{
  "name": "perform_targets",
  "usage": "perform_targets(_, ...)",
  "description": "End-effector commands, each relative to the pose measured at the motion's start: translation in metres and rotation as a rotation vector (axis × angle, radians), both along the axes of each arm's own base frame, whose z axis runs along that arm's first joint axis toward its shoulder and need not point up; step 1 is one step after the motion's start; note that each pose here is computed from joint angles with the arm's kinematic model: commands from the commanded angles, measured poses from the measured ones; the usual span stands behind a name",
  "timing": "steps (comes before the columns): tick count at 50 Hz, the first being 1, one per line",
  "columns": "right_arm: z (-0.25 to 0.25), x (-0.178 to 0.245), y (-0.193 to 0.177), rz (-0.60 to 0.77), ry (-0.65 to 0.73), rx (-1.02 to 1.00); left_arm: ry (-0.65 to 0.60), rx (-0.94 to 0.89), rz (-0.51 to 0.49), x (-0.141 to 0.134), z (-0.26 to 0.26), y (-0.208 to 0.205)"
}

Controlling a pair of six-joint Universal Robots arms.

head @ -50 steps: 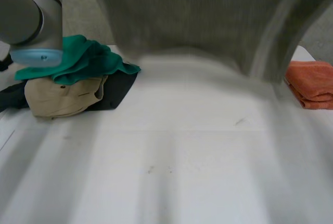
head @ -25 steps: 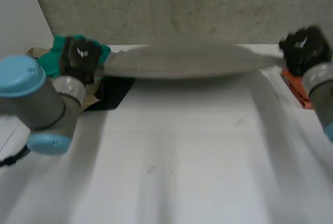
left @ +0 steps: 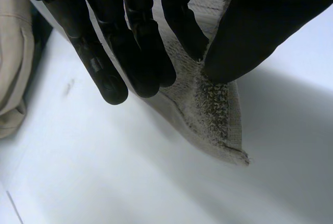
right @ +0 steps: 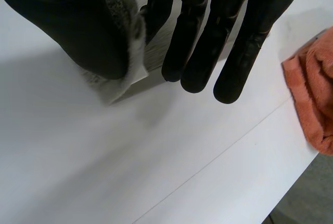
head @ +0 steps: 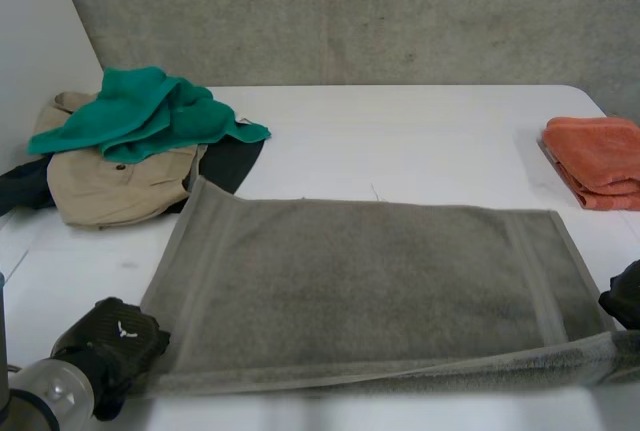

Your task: Fold the laundry.

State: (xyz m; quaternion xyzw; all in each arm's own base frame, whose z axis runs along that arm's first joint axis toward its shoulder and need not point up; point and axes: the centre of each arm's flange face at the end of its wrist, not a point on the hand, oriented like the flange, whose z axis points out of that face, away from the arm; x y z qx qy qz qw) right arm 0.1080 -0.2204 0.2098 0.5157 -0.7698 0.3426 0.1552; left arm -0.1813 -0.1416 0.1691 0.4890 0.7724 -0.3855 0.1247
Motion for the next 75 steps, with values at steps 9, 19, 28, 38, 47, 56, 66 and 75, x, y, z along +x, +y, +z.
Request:
perform_targets(9,-0.025,0.025,-0.068,0.017,-0.126,-0.25,0.165,-0.4,-0.039,-0.051,0.013,-0.103)
perform_targets(19,-0.044,0.041,-0.122,-0.052,-0.027,-0.441,0.222,-0.54,-0.085,-0.094,-0.011,-0.163)
perform_targets(28,-0.062,0.053,-0.149,-0.044,-0.03,-0.475,0.235,-0.569,-0.096,-0.117,-0.038,-0.204)
perform_targets(38,-0.054,0.064,-0.148,-0.126,-0.096,-0.506,0.306,-0.679,-0.116,-0.132,-0.016,-0.205)
perform_targets(47,0.003,0.071,-0.101,-0.074,-0.407,-0.508,0.366,-0.71,-0.095,-0.116,0.029,-0.174)
perform_targets(56,-0.015,0.024,-0.069,-0.195,-0.414,-0.263,0.506,-0.613,-0.037,-0.097,0.032,-0.138)
perform_targets(66,-0.046,0.002,-0.066,-0.228,-0.469,-0.172,0.533,-0.554,-0.017,-0.093,0.02,-0.128)
perform_targets(75,-0.081,-0.007,-0.082,-0.252,-0.464,-0.148,0.531,-0.551,-0.012,-0.092,0.018,-0.129)
